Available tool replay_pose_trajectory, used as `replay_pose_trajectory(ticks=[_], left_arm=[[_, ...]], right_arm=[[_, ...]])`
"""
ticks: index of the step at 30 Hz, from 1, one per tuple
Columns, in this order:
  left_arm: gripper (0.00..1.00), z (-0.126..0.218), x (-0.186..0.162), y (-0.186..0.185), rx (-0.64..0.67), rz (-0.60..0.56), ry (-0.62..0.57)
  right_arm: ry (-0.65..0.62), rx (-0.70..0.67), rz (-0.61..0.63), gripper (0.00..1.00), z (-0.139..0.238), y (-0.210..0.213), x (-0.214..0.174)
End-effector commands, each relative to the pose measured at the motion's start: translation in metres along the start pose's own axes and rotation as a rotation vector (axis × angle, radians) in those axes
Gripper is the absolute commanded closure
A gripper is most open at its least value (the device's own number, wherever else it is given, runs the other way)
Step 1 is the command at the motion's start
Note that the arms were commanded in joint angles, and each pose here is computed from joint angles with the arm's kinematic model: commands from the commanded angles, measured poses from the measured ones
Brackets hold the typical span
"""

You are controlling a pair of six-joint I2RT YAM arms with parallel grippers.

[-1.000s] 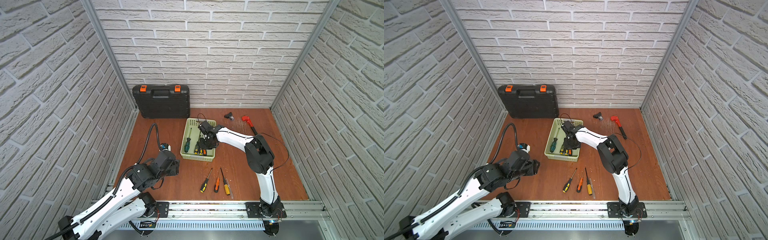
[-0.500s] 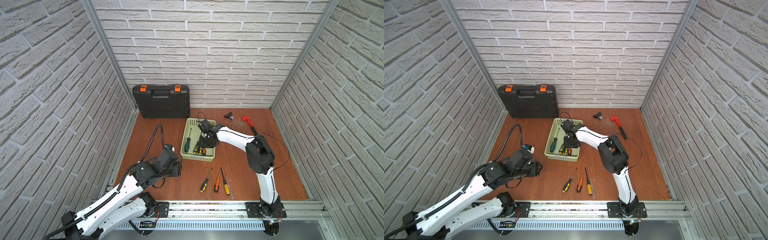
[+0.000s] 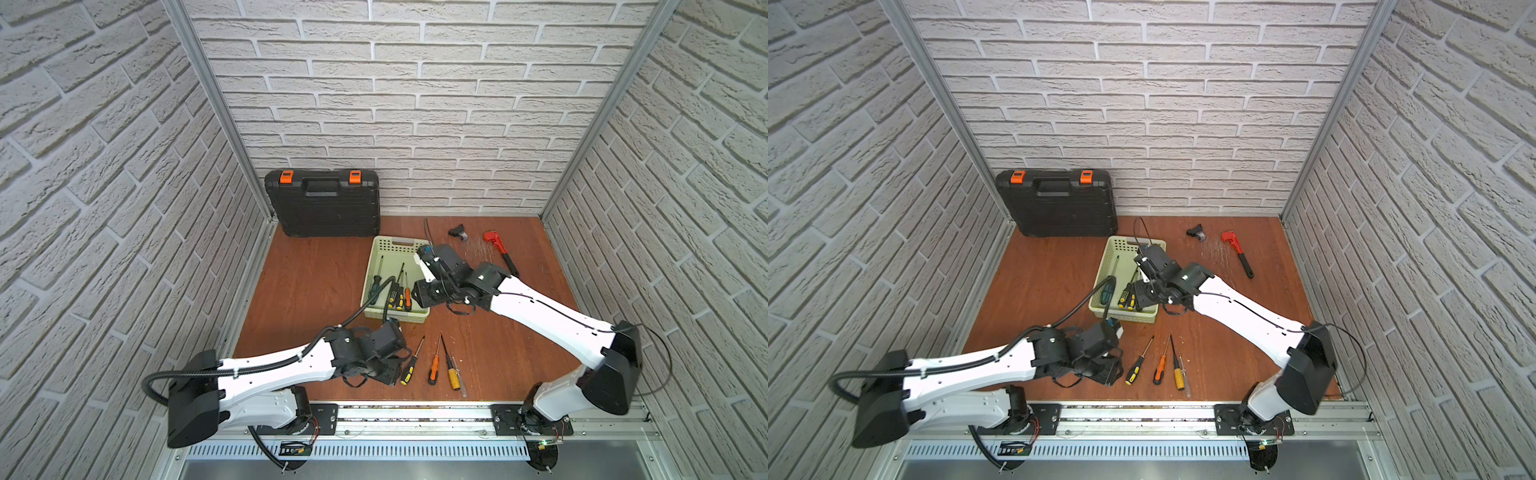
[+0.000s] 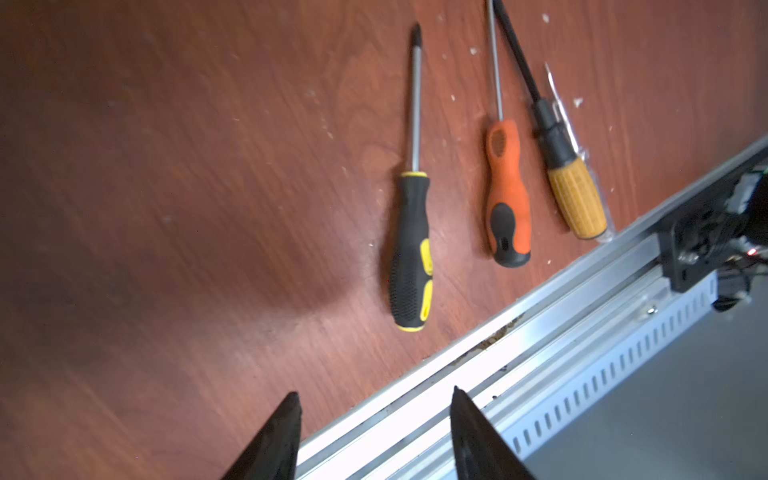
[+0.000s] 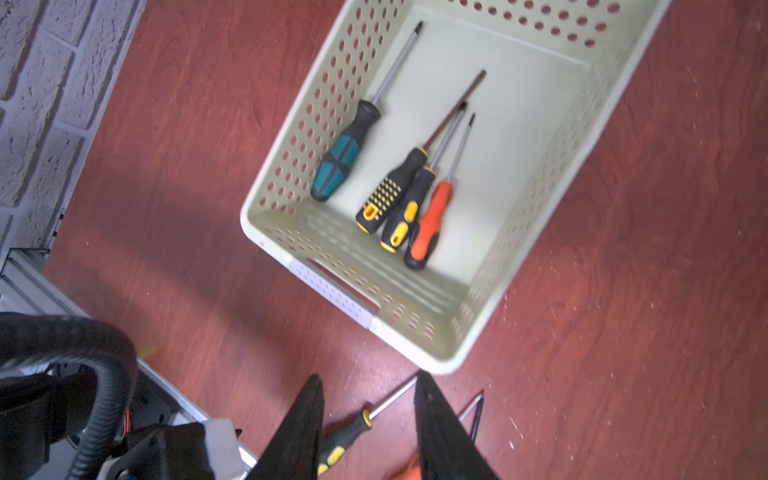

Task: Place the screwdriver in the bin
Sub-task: 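Open the right gripper and withdraw while the left gripper grasps the black-yellow screwdriver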

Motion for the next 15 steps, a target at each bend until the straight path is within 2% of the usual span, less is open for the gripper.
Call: replay_pose_trajectory(ticks=[1,6,15], left_arm=[[0.41,-0.009,0.016,-0.014,0.01,-0.015,-0.057],[0.38,-0.026,0.024,-0.02,0.031,-0.029,-0.024],[0.39,-0.042,0.033,-0.014,0.055,-0.03,0.038]], right_arm=[[0.007,-0.008,-0.02,0.62,0.013,-0.019,-0.024],[0.013,-0.02,-0.038,0.61,0.028,-0.04,-0.052],[0.027,-0.036,-0.059,0.59,0.025,-0.052,-0.067]])
Point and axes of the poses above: each gripper's point midway between its finger pads, its own z axis back along the fingers, its own y axis along the line the jaws close on, x = y × z, the point moved 10 cm from there along z, back along the fingers, and after that the axes turned 9 degrees about -z, right-handed, at the moved point
